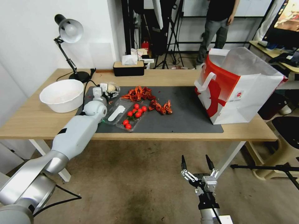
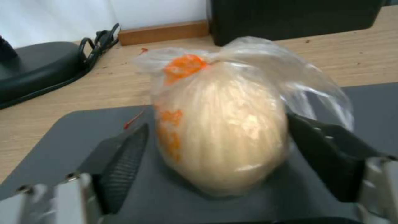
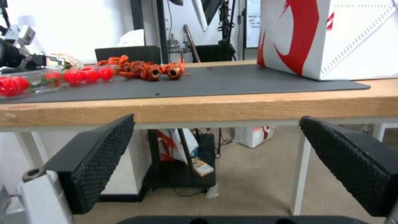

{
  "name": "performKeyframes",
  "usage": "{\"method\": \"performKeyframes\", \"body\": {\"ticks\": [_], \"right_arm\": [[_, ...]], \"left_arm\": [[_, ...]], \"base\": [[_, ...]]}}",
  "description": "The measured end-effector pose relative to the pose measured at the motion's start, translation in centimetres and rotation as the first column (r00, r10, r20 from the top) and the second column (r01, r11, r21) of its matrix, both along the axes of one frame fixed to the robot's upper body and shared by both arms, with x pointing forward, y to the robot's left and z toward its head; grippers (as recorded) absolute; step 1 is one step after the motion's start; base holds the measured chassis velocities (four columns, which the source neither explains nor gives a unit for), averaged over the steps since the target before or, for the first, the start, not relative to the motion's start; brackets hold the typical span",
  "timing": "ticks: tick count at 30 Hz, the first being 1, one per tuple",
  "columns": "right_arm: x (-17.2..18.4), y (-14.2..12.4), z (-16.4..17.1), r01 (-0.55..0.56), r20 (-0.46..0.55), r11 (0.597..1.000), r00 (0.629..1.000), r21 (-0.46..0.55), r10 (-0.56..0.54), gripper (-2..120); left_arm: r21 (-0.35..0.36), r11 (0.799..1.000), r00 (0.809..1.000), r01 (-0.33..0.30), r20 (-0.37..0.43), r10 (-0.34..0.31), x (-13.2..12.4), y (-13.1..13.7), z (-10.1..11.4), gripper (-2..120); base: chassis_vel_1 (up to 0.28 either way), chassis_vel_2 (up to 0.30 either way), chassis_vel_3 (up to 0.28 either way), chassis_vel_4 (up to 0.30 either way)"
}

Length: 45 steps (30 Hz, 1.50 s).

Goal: Pick up the trash from the table and place it into the takeout bag.

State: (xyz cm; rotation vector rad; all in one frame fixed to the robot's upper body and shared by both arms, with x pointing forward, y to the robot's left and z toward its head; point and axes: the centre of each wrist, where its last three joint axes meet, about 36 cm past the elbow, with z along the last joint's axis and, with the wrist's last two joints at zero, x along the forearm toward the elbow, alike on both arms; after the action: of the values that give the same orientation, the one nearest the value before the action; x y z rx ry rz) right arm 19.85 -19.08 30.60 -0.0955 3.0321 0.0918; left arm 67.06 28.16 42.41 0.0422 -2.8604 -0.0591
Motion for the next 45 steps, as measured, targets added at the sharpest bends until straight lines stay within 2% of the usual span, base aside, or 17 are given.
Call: {"method": "performKeyframes", "body": {"ticks": [6,8,10,18,21,26,29,30,31,33,34,37,39,41,42,43,45], "right_arm": [[-0.1,0.1,-0.1,0.001,-0.003,1.0,1.0,0.001,-0.001,100],[-0.1,0.1,-0.1,0.001,-0.004,1.0,1.0,0.002,-0.001,100],[-0.2,0.1,-0.1,0.002,-0.006,1.0,1.0,0.004,-0.002,100],[-0.4,0.3,-0.3,0.003,-0.012,1.0,1.0,0.008,-0.003,100],[-0.6,0.5,-0.2,0.001,-0.012,1.0,1.0,0.012,-0.001,100],[-0.5,0.6,0.0,-0.002,-0.006,1.0,1.0,0.013,0.002,100],[-0.6,0.7,0.2,-0.003,-0.002,1.0,1.0,0.013,0.003,100],[-0.6,0.7,0.2,-0.003,-0.002,1.0,1.0,0.013,0.003,100],[-0.6,0.7,0.2,-0.004,-0.001,1.0,1.0,0.012,0.004,100],[-0.6,0.7,0.3,-0.006,0.002,1.0,1.0,0.009,0.006,100],[-0.6,0.7,0.3,-0.006,0.002,1.0,1.0,0.009,0.006,100],[-0.6,0.8,0.5,-0.005,0.006,1.0,1.0,0.009,0.005,100],[-0.6,0.9,0.5,-0.005,0.006,1.0,1.0,0.009,0.005,100],[-0.6,1.0,0.5,-0.003,0.005,1.0,1.0,0.01,0.003,100],[-0.7,1.0,0.5,-0.002,0.005,1.0,1.0,0.01,0.002,100],[-0.7,1.0,0.5,-0.002,0.005,1.0,1.0,0.01,0.002,100],[-0.7,1.1,0.5,-0.002,0.004,1.0,1.0,0.011,0.002,100]], "left_arm": [[-0.001,1.0,1.0,-0.001,-0.003,0.001,0.1,0.2,-0.2,56],[-0.002,1.0,1.0,-0.001,-0.003,0.001,0.1,0.2,-0.2,54],[-0.001,1.0,1.0,-0.002,-0.001,0.002,0.1,0.3,-0.1,42],[-0.007,1.0,1.0,0.008,0.027,-0.007,-0.5,0.8,-0.3,21],[-0.037,0.997,0.99,0.072,0.121,-0.067,-1.8,0.7,0.6,9],[-0.072,0.986,0.97,0.152,0.204,-0.135,-2.4,-0.1,2.7,6],[-0.122,0.952,0.925,0.28,0.299,-0.234,-3.0,-2.1,5.5,6],[-0.122,0.952,0.925,0.28,0.299,-0.234,-3.0,-2.1,5.5,6],[-0.124,0.942,0.91,0.313,0.322,-0.26,-3.1,-2.7,6.3,6],[-0.12,0.909,0.866,0.399,0.376,-0.33,-3.3,-5.0,8.6,6],[-0.12,0.909,0.866,0.399,0.376,-0.33,-3.3,-5.0,8.6,6],[-0.109,0.859,0.803,0.5,0.429,-0.413,-3.7,-8.6,11.8,6],[-0.106,0.85,0.792,0.516,0.436,-0.427,-3.7,-9.2,12.3,6],[-0.096,0.812,0.75,0.575,0.457,-0.477,-4.0,-11.8,14.3,6],[-0.087,0.784,0.719,0.615,0.469,-0.512,-4.3,-13.4,15.3,6],[-0.087,0.784,0.719,0.615,0.469,-0.512,-4.3,-13.4,15.3,6],[-0.067,0.74,0.672,0.67,0.48,-0.564,-4.8,-15.8,16.7,6]], "base": [[0.0,0.0,0.0,0.0],[0.0,0.0,0.0,0.0],[0.0,0.0,0.0,0.0],[0.0,0.0,0.0,0.0],[0.0,0.0,0.0,0.0],[0.0,0.0,0.0,0.0],[0.0,0.0,0.0,0.0],[0.0,0.0,0.0,0.0],[0.0,0.0,0.0,0.0],[0.0,0.0,0.0,0.0],[0.0,0.0,0.0,0.0],[0.0,0.0,0.0,0.0],[0.0,0.0,0.0,0.0],[0.0,0.0,0.0,0.0],[0.0,0.0,0.0,0.0],[0.0,0.0,0.0,0.0],[0.0,0.0,0.0,0.0]]}}
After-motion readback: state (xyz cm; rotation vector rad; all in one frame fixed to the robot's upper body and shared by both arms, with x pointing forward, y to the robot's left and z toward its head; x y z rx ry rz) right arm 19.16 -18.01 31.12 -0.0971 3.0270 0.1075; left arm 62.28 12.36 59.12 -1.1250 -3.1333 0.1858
